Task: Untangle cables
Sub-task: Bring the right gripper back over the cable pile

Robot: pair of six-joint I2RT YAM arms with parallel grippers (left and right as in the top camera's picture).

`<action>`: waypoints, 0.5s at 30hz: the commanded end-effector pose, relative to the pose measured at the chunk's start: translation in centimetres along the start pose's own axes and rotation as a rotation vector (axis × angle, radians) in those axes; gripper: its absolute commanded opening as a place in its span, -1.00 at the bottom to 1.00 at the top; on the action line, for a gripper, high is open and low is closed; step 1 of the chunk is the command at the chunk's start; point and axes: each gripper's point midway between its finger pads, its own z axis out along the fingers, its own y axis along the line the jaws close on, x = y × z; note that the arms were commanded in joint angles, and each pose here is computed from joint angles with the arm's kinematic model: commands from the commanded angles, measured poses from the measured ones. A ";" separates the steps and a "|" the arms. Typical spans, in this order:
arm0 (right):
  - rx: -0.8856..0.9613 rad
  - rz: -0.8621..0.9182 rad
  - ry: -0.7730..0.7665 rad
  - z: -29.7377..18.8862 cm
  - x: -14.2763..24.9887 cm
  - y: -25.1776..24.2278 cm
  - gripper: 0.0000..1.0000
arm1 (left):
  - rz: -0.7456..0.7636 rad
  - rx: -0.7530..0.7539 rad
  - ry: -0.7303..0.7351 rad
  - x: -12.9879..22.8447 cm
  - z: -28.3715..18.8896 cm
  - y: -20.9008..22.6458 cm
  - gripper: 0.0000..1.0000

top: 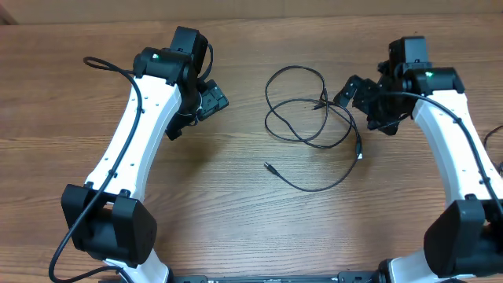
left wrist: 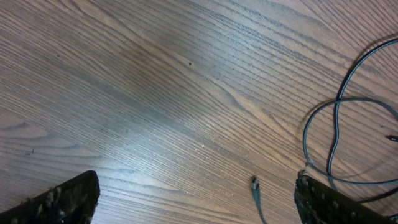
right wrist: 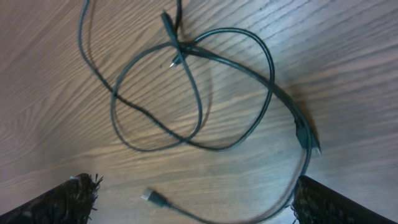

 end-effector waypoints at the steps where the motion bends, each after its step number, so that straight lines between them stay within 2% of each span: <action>1: 0.008 -0.003 0.004 1.7 0.1 -0.5 1.00 | 0.007 -0.011 -0.002 -0.1 0.3 0.0 0.99; 15: 0.028 -0.098 -0.293 3.5 -5.8 -1.0 1.00 | 0.007 -0.011 -0.002 -0.1 0.3 0.0 0.99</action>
